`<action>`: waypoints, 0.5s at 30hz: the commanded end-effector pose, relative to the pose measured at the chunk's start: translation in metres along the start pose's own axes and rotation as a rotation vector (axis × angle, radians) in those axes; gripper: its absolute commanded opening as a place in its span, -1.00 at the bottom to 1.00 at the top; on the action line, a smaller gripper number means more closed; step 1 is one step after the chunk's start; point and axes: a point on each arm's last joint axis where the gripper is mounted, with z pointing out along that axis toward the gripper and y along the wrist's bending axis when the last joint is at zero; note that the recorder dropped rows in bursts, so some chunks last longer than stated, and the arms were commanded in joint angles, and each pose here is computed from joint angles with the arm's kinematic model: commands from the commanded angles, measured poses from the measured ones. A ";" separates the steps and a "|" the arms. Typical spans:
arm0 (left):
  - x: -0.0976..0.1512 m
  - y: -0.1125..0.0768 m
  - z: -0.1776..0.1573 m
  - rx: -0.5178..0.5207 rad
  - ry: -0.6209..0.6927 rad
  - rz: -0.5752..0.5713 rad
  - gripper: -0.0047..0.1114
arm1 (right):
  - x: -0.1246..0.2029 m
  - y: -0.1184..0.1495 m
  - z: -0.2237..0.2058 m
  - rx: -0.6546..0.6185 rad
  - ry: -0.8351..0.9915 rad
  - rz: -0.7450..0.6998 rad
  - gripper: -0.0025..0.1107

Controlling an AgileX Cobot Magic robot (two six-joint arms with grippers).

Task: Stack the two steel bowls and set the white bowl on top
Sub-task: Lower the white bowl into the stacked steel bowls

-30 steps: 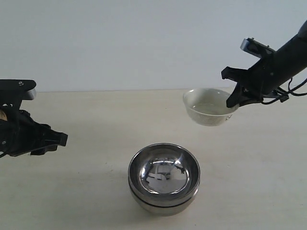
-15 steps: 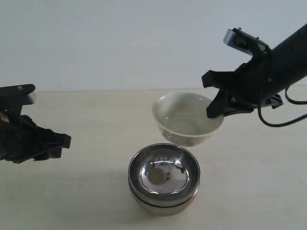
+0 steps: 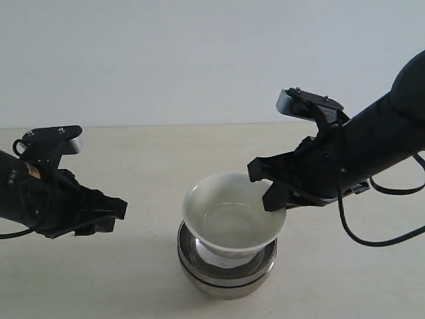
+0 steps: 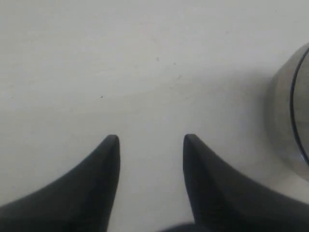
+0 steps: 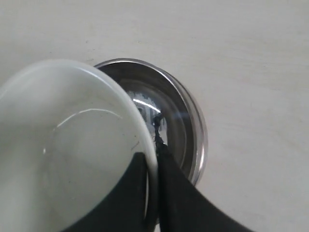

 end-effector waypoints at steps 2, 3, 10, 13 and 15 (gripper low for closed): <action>0.001 -0.003 0.000 0.015 0.019 -0.025 -0.22 | 0.003 -0.004 0.002 0.025 -0.044 0.018 -0.96; 0.001 -0.003 0.000 0.015 0.024 -0.031 -0.22 | 0.004 -0.005 0.003 0.026 -0.045 0.019 -0.96; 0.003 -0.003 0.000 0.015 0.040 -0.031 -0.22 | 0.003 -0.005 0.003 0.030 -0.056 0.024 -0.96; 0.003 -0.003 0.000 0.015 0.040 -0.031 -0.22 | 0.004 -0.003 0.004 0.026 -0.053 0.020 -0.96; 0.003 -0.003 0.000 0.016 0.039 -0.035 -0.22 | 0.005 -0.001 0.006 0.022 -0.044 0.014 -0.96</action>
